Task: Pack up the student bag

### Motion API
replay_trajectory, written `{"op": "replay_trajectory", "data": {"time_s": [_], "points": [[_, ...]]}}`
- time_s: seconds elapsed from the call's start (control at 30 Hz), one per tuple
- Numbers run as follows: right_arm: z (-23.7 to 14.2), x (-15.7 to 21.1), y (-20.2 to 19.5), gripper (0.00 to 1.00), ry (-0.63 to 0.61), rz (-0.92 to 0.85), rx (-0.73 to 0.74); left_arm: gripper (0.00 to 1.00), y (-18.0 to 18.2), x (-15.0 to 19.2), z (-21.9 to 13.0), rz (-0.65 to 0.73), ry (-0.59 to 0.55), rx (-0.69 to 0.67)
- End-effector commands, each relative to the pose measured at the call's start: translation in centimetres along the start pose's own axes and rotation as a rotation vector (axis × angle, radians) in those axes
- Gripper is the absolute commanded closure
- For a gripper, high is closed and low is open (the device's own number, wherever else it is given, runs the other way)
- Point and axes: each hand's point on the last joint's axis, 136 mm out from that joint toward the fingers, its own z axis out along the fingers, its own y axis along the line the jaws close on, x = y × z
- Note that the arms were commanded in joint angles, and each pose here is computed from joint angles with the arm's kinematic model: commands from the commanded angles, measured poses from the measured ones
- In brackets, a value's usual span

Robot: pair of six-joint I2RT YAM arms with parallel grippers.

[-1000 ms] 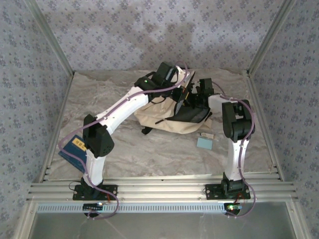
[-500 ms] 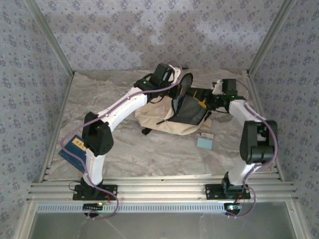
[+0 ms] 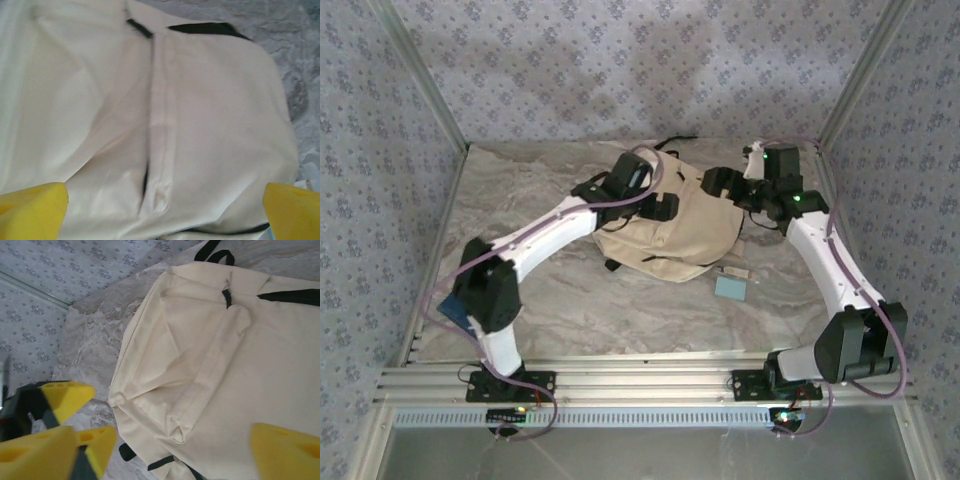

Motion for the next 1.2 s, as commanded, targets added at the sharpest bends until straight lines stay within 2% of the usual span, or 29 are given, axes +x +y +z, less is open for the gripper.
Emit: {"op": "replay_trajectory", "data": {"time_s": [0.0, 0.17, 0.37, 0.57, 0.67, 0.77, 1.17], "points": [[0.1, -0.5, 1.0, 0.00, -0.041, -0.080, 0.062, 0.00, 4.0, -1.5, -4.2, -0.116, -0.139, -0.119], [1.1, 0.2, 0.9, 0.00, -0.066, -0.085, 0.085, 0.00, 12.6, 3.4, -6.8, -0.296, -0.113, -0.295], [2.9, 2.3, 0.9, 0.00, -0.036, -0.155, 0.168, 0.00, 22.6, 11.4, -11.1, -0.475, -0.088, -0.623], [6.0, 6.7, 0.8, 0.00, 0.071, -0.227, 0.199, 0.00, 30.0, 18.3, -16.6, -0.784, -0.184, -0.854], [7.2, 8.1, 0.7, 0.00, 0.114, -0.233, 0.202, 0.00, 32.1, 20.5, -18.6, -0.913, -0.252, -0.882], [8.1, 9.0, 0.6, 0.00, 0.150, -0.226, 0.199, 0.00, 33.5, 21.5, -19.7, -0.977, -0.275, -0.894], [9.3, 10.1, 0.4, 0.00, 0.201, -0.244, 0.209, 0.00, 38.7, 26.1, -20.5, -1.202, -0.214, -0.990]]}}
